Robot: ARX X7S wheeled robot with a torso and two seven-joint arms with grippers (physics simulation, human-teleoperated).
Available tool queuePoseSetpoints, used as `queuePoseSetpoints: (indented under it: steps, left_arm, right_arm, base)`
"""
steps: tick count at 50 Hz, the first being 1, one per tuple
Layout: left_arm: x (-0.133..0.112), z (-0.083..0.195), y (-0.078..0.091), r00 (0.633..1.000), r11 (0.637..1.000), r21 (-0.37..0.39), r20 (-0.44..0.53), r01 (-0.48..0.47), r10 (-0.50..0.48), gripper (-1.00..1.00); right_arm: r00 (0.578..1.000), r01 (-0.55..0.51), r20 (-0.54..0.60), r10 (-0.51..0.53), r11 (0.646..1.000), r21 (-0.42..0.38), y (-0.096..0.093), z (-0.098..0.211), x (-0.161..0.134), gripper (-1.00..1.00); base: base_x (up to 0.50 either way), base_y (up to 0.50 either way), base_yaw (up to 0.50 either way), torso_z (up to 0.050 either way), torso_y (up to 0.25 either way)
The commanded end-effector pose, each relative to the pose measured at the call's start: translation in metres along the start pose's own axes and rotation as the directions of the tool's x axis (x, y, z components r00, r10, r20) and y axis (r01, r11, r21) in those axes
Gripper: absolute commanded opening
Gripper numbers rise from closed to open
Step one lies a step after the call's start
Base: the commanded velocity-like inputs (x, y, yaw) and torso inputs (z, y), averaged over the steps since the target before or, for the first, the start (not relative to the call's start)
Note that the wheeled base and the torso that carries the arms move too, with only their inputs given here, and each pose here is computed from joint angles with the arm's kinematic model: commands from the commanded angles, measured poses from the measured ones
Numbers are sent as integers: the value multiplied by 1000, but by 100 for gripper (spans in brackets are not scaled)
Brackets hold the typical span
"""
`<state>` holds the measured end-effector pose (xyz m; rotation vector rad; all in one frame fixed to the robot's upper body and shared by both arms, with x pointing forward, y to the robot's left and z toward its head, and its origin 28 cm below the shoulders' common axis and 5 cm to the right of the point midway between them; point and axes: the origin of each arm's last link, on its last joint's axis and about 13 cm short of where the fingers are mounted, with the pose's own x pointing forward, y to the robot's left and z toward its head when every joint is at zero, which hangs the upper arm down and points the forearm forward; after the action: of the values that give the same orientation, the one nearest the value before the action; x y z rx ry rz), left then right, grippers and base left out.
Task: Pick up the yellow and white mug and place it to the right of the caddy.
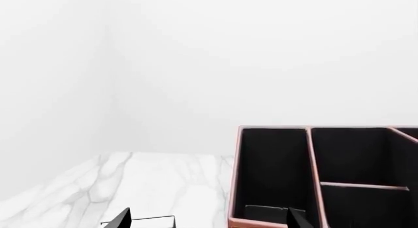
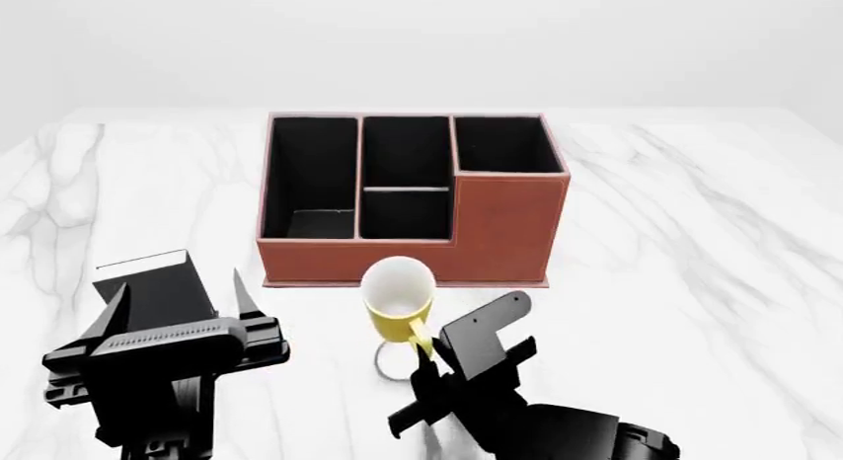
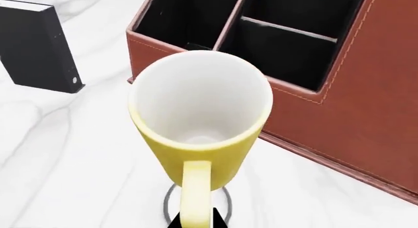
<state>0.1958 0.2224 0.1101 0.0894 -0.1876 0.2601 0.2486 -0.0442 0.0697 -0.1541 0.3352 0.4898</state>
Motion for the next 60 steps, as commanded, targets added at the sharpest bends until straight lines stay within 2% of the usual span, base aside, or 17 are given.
queuePoseSetpoints:
  steps: [1,26,40,60]
  left_arm:
    - [0,0,0,1000,1000,4,9,2,-2,100]
    - [1,1,0,1000,1000,8,10,3,-3,100]
    - [0,1,0,1000,1000,9,10,1,-1,100]
    - [0,2,0,1000,1000,10,10,0,0,100]
  right_arm:
    - [996,68,56,-67,997,-22,-11,7,-16,-100]
    - [970,234,65,-235,972,26,-43,6,-41,-100]
    - [947,315,57,-316,949,28,-54,6,-56,-100]
    - [907,413,57,-417,908,71,-70,7,-69,-100]
  base:
    - [0,0,0,0,0]
    - [0,0,0,0,1]
    - [0,0,0,0,0]
    - [0,0,0,0,1]
